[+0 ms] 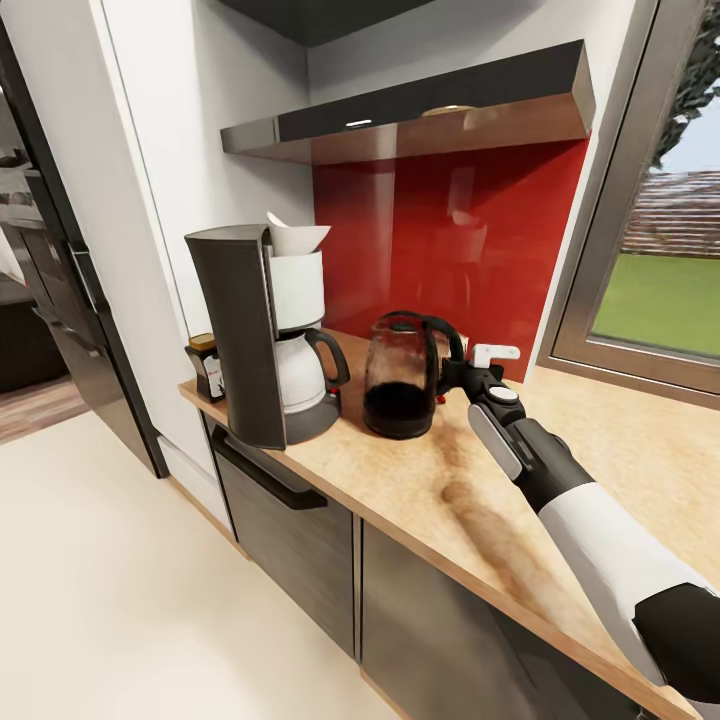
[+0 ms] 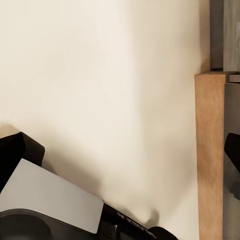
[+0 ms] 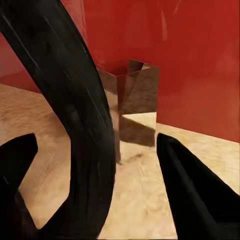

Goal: Set up a coffee station on the kitchen countertop: keep the coffee maker on the countertop, move the bottle of coffee from the kitchen shelf to the counter next to the coffee maker, place a paper coffee filter on top of the coffee maker, put the saucer next to the coffee maker with the coffee cup on the saucer, and place the electric kettle next to the coffee maker.

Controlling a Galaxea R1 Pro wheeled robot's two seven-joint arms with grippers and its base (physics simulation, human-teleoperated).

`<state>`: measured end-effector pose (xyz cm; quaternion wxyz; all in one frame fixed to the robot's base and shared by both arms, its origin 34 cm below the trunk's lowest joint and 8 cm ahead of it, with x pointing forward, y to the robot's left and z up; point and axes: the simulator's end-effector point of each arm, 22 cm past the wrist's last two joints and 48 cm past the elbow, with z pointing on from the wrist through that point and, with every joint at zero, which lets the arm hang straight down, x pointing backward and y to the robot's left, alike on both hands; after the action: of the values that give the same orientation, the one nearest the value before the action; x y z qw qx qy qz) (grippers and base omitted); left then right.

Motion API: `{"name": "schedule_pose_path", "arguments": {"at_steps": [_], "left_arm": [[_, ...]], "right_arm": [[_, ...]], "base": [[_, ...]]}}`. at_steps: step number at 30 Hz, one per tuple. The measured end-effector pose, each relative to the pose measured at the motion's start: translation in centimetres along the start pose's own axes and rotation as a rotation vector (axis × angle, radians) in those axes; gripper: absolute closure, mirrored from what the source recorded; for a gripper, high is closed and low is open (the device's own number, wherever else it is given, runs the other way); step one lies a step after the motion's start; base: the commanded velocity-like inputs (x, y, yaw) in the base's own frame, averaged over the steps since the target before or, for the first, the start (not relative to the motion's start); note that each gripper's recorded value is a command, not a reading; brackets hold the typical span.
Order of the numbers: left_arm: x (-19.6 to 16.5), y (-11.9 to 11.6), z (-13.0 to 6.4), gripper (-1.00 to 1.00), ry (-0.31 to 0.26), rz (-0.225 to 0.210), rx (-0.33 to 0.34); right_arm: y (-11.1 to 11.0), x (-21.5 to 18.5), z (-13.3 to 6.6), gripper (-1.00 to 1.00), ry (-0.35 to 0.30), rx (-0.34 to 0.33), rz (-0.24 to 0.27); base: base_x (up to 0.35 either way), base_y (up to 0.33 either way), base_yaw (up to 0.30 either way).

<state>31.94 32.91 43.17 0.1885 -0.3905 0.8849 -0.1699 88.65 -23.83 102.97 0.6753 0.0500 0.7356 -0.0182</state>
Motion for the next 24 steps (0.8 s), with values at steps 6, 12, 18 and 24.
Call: {"name": "schedule_pose_path", "arguments": {"at_steps": [6, 12, 18, 24], "left_arm": [[0.0, 0.0, 0.0, -1.0, 0.0, 0.0, 0.0], [0.0, 0.0, 0.0, -1.0, 0.0, 0.0, 0.0], [0.0, 0.0, 0.0, -1.0, 0.0, 0.0, 0.0], [0.0, 0.0, 0.0, -1.0, 0.0, 0.0, 0.0]], "right_arm": [[-0.04, 0.0, 0.0, -1.0, 0.0, 0.001, -0.001], [-0.04, 0.0, 0.0, -1.0, 0.0, 0.001, -0.001], [-0.04, 0.0, 0.0, -1.0, 0.0, 0.001, -0.001], [-0.04, 0.0, 0.0, -1.0, 0.0, 0.001, -0.001]], "base": [[0.0, 0.0, 0.0], [0.0, 0.0, 0.0], [0.0, 0.0, 0.0], [0.0, 0.0, 0.0]]}}
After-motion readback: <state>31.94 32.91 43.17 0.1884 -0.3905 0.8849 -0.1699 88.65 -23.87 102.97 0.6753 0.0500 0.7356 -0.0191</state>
